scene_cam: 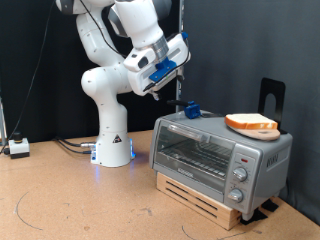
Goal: Make a piece of toast with the oven
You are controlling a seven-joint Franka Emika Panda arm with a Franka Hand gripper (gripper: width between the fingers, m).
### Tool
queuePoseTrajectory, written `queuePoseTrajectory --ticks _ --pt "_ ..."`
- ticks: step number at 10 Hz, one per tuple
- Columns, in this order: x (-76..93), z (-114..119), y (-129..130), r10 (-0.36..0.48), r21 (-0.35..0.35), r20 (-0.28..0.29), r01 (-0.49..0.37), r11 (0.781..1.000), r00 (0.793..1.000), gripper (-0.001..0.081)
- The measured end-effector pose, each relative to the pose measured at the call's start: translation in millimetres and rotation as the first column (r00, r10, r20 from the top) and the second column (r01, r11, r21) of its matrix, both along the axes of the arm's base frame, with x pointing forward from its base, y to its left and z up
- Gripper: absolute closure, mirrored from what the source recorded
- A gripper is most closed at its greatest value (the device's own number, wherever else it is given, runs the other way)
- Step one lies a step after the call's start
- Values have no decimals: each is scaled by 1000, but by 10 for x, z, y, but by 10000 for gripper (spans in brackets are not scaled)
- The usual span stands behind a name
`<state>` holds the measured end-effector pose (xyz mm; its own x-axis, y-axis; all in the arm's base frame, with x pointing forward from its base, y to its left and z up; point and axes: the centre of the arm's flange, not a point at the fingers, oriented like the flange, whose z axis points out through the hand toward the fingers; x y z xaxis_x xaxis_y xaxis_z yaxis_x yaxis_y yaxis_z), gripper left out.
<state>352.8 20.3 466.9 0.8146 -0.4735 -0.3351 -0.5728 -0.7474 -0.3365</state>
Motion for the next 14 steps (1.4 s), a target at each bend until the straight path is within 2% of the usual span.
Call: queuePoseTrajectory --ticks 2,3,4,5,10,14 --pt "3 -8 9 15 38 21 -16 999 1000 -3" --pt "2 -71 -6 24 60 50 -27 998 998 -3" --pt "7 -174 -28 28 61 89 -33 998 996 -3" --pt "-4 -301 -46 27 56 104 -33 998 994 -3" --pt "-92 -876 -55 41 0 70 -42 999 997 -3" --pt "-20 -1197 -35 30 -44 88 -26 999 996 -3"
